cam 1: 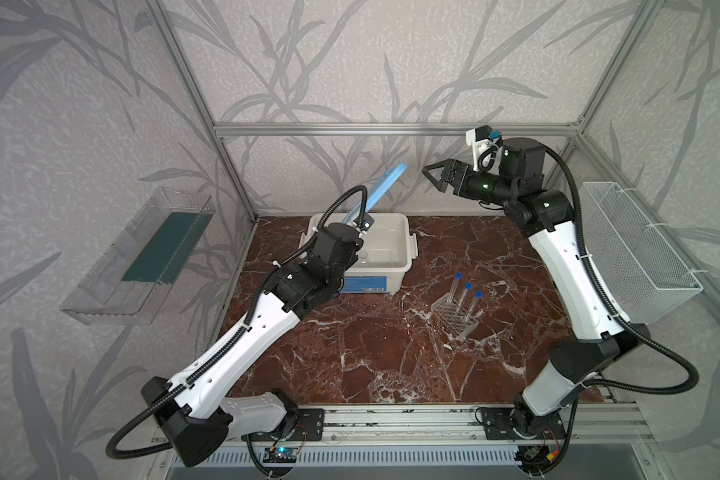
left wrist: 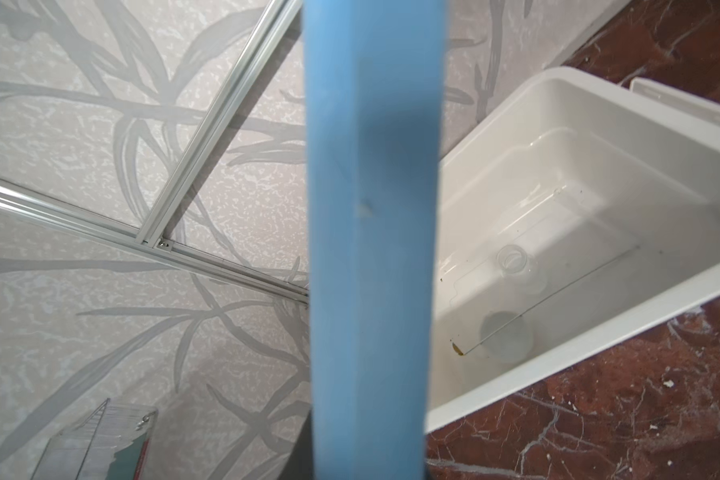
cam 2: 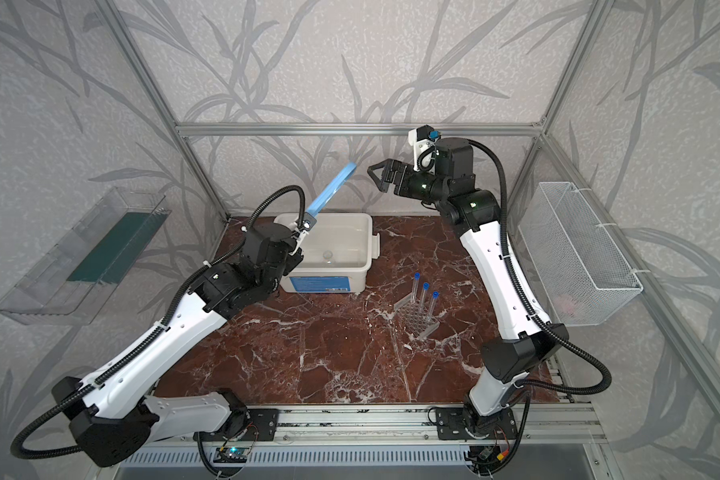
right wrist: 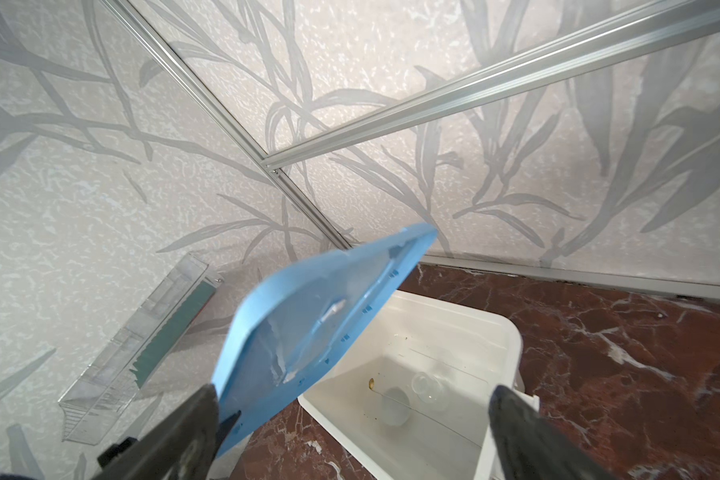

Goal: Organize the chemistry lab equipment
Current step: 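Tilt the blue lid over the white bin with both grippers, then lower the blue lid flat onto the white bin with both grippers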

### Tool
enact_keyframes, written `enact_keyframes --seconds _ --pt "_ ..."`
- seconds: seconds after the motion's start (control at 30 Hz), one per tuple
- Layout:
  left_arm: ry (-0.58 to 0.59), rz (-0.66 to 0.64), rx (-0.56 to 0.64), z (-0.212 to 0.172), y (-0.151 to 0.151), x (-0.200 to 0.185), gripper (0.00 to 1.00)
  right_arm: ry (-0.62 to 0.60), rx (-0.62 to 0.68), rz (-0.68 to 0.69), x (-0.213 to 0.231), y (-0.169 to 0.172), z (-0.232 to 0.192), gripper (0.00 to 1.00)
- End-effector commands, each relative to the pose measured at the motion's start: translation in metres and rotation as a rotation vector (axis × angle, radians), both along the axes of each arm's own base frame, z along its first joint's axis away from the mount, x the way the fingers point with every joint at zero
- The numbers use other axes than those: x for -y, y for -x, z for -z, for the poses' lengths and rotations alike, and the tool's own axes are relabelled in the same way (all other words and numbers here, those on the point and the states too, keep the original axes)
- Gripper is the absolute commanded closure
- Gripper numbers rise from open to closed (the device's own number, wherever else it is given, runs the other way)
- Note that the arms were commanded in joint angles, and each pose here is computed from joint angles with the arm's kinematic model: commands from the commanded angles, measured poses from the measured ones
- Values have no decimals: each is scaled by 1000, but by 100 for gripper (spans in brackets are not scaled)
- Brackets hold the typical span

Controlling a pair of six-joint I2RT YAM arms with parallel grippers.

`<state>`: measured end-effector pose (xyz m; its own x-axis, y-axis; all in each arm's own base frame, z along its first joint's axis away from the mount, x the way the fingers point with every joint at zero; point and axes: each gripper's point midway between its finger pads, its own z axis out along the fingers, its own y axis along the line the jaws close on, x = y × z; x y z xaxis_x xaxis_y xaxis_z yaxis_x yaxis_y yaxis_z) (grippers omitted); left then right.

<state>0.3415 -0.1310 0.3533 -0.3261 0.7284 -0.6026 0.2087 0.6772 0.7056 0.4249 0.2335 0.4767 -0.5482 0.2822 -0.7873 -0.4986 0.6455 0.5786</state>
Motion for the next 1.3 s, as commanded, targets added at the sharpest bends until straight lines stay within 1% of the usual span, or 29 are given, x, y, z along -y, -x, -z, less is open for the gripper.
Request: enact_keyframes --seconds 0.0,0.1,0.17,0.2,0.23,0.43,0.53,0.63,0.73,0.77,0.9,0.97,1.03,1.2,1.27 --pt "-80 -40 56 -13 3 -6 97 7 -65 -49 -15 0 11 1" --pt "-133 -23 48 0 4 4 97 68 -134 -55 -24 -3 32 1" --pt "-150 -27 40 9 3 6 97 129 -196 -42 -25 -7 52 1" --pt "-152 -25 33 12 3 8 97 139 -221 -45 -26 -8 60 1" --pt "-154 -19 27 16 4 11 96 138 -243 -56 -29 -9 67 0" --pt "-172 -12 29 34 7 22 97 138 -317 -76 -39 -13 96 6" --pt "-186 -9 23 43 8 26 94 132 -358 -90 -42 -14 112 11" --pt "-164 13 7 49 9 35 92 123 -407 -102 -45 -15 134 17" --pt "-171 9 -4 57 8 39 89 113 -445 -98 -44 -16 155 21" --pt "-173 10 -9 60 8 40 87 104 -454 -96 -42 -16 160 22" --pt "-146 26 -33 70 11 46 73 77 -471 -76 -33 -17 178 28" --pt "-131 33 -44 75 12 49 69 67 -480 -66 -29 -17 187 30" --pt "-128 37 -52 80 13 52 67 65 -487 -63 -28 -15 195 31" --pt "-108 31 -66 84 14 52 51 56 -490 -48 -25 -14 206 31" --pt "-78 32 -76 85 17 53 42 58 -491 -41 -24 -13 212 31"
